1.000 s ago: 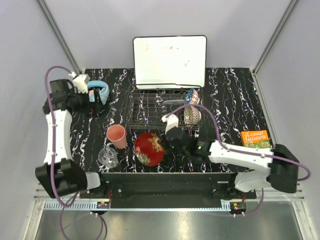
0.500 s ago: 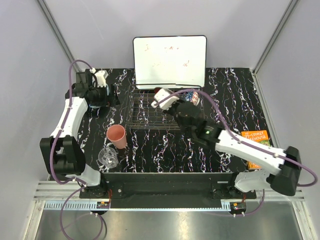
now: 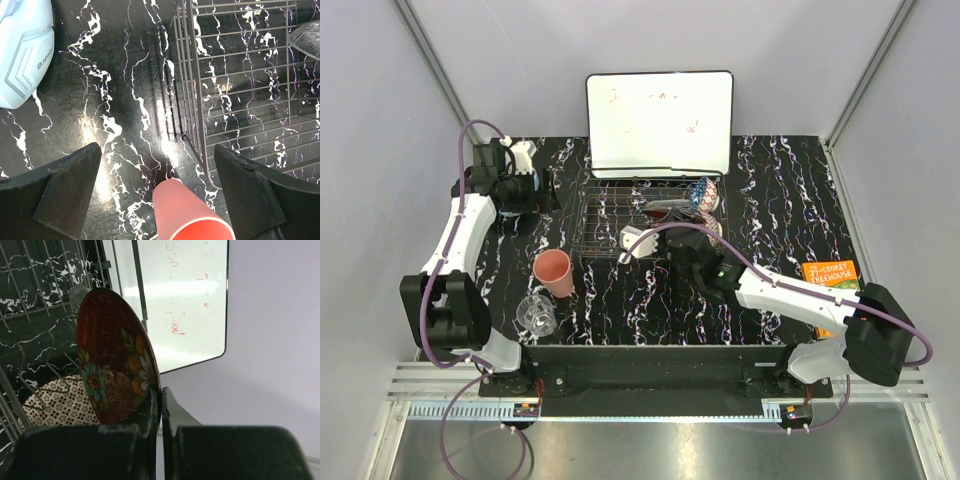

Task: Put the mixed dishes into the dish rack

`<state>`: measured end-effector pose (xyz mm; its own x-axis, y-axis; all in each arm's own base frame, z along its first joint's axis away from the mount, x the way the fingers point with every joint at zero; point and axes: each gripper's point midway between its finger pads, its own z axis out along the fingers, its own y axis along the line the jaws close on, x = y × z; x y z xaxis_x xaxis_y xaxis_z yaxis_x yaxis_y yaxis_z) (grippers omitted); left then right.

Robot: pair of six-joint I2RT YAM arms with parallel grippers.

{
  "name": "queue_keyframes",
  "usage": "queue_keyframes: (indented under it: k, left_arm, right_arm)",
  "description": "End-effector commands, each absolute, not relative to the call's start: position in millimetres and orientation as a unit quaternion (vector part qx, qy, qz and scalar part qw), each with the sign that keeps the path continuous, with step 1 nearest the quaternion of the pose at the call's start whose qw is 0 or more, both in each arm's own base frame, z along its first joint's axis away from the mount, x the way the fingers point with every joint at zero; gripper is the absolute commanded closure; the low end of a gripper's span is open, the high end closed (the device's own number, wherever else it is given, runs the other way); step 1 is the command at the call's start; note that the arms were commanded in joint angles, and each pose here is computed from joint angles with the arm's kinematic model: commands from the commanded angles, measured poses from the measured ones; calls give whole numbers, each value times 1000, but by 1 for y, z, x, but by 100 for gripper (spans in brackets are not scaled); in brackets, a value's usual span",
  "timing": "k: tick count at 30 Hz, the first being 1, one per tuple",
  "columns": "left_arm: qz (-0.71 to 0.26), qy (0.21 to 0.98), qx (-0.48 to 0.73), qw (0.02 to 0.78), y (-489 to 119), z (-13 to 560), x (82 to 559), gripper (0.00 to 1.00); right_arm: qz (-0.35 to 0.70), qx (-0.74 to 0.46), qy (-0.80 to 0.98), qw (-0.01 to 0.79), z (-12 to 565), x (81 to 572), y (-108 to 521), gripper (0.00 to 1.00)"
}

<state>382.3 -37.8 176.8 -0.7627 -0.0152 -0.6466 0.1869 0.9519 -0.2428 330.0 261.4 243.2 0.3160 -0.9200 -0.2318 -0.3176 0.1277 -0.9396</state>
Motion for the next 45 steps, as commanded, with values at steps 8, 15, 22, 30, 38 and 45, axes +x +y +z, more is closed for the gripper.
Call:
queue_keyframes:
  k: [8,15,22,30,38,45]
  left_arm:
    - [-134,913,50,383,-34,200,393,1]
    - [-129,911,53,388,-33,205,393,1]
    - [-125,910,59,391,-32,208,393,1]
    - [-126,911,62,388,-33,206,394,1]
    - [-138,913,54,379,-38,201,403,1]
    - [-132,924,65,354,-51,179,415,1]
  right_arm:
    - [-253,-582,500,590,257,325,264,100]
    - [-233,-590,516,575,227,327,272,100]
    - [-218,-583,540,567,196,332,273,100]
    - [-209,-556,574,564,175,331,264,76]
    - [-194,-498,601,594,206,322,254,62]
    - [-166,-469,603,623,252,287,260,58]
